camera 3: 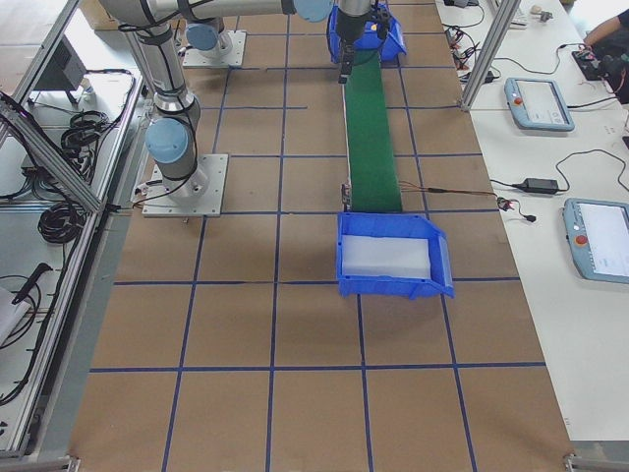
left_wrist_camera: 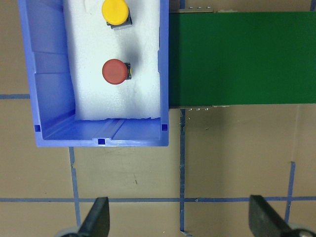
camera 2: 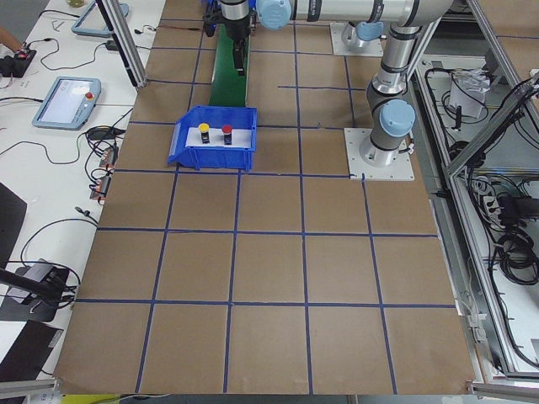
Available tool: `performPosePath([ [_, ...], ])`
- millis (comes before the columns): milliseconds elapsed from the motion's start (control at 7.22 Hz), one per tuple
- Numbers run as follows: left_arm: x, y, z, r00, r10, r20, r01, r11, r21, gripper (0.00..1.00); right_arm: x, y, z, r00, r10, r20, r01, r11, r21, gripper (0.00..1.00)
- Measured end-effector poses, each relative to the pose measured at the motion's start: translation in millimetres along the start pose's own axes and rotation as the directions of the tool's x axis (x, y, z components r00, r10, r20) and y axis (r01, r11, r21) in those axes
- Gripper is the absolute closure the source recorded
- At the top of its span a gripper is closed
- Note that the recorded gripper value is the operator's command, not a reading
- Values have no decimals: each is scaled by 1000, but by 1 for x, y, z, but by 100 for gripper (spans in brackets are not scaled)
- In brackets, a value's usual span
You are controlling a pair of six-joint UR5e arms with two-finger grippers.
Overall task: Transport two buttons from left to right
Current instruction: 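Lower the left gripper into the blue bin toward the red button, then grasp the red button with the left gripper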
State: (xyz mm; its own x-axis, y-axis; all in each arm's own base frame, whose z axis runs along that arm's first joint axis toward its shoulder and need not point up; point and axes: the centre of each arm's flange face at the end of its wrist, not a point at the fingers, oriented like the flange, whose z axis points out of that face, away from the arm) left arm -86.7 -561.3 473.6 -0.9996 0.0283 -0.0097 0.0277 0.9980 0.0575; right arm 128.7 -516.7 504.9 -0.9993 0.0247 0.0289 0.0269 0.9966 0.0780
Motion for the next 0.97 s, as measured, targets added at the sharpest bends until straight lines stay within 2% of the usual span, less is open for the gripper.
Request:
performPosePath([
  [415,-49,-69,75,1000,14,-2,-14,1000,28,0,-1,-1,1,1000,-4,0,4,1000,0,0],
  [692,-68,-82,113,1000,23,-7,-23,1000,7,0,-1,-4,4,1000,-11,1,11,1000,1,0],
  [969,-79,-76,151,1000,14,-23,-14,1000,-10,0,-1,-4,5,1000,-9,1,9,1000,-8,0],
])
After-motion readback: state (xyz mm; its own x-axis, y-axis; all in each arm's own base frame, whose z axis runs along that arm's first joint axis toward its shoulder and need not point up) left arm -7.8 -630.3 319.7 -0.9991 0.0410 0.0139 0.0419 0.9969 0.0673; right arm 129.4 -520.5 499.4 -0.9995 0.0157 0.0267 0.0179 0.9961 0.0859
